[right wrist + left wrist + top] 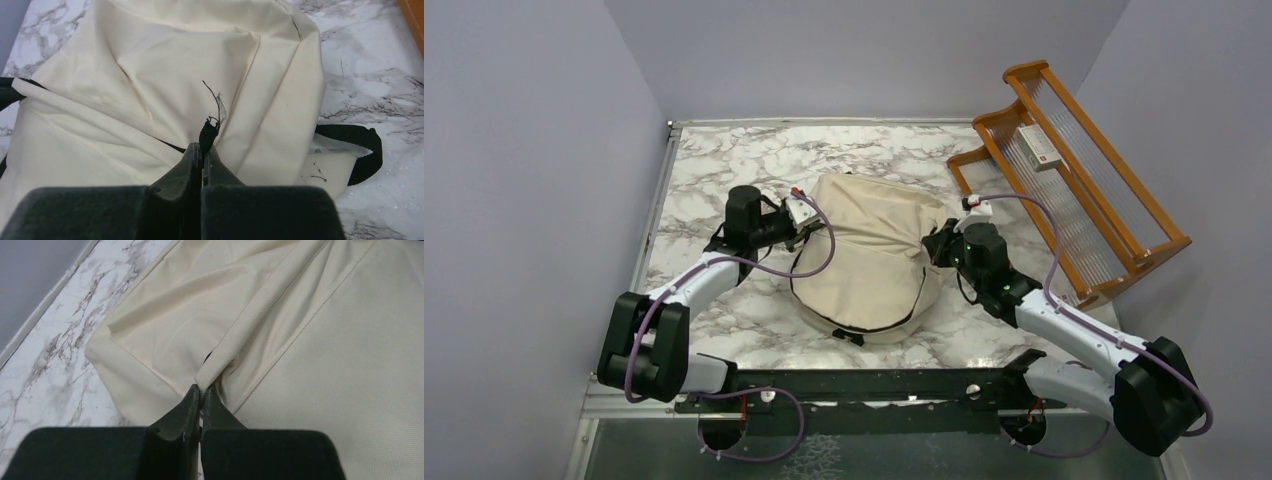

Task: Pack the student bag
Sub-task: Zip the student bag at the center of the board, then reset both arms

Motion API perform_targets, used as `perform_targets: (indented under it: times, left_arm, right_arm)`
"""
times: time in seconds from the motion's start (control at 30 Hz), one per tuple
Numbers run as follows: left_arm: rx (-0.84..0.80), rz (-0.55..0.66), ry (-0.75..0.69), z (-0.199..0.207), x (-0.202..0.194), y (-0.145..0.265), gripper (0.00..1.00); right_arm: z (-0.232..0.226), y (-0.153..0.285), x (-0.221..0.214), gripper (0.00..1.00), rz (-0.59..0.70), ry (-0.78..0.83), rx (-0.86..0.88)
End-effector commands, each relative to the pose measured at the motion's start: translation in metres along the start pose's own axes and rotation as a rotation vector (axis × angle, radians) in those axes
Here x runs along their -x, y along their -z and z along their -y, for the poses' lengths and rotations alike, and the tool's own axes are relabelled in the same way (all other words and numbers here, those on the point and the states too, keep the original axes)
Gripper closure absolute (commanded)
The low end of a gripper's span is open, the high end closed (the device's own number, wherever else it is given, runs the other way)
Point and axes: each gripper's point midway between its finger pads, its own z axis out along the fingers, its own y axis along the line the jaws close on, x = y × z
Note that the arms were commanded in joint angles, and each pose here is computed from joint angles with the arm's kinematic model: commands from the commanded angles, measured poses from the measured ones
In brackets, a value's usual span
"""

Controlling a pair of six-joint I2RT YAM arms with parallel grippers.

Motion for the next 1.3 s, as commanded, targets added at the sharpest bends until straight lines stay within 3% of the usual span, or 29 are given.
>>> perform_targets:
  times: [0.0, 0.4, 0.6, 0.73, 0.8, 0.93, 1.0, 1.27]
  left_arm:
    - [0.252, -0.110, -0.003, -0.059, -0.030, 0.029, 1.00]
    - [0.209, -0.065, 0.025, -0.054, -0.022, 0.023, 0.99]
    - [0.203, 0.031, 0.101, -0.058, 0.014, 0.023, 0.68]
    - [0.257, 0.106, 0.216, -0.067, 0.047, 0.032, 0.60]
    - [0.323, 0.138, 0.291, -0.074, 0.061, 0.041, 0.48]
    - [0.483, 0.206, 0.481, -0.080, 0.076, 0.067, 0.14]
    - [0.572, 0.204, 0.594, -0.080, 0.074, 0.083, 0.02]
    - [0.786, 0.086, 0.784, -0.045, 0.044, 0.140, 0.01]
  right_arm:
    - [0.079, 0.008, -0.016, 0.99, -0.015, 0.067, -0.306]
    - [0.058, -0.001, -0.051, 0.97, -0.140, 0.059, -0.156]
    - [0.037, 0.003, -0.019, 0.77, -0.065, 0.040, -0.083]
    - [0.025, 0.011, 0.009, 0.59, -0.030, 0.050, -0.064]
    - [0.021, 0.016, 0.025, 0.53, -0.007, 0.055, -0.068]
    - [0.016, 0.030, 0.051, 0.41, 0.032, 0.042, -0.076]
    - [0.010, 0.036, 0.062, 0.37, 0.052, 0.033, -0.060]
    - [0.002, 0.067, 0.085, 0.26, 0.115, 0.028, -0.021]
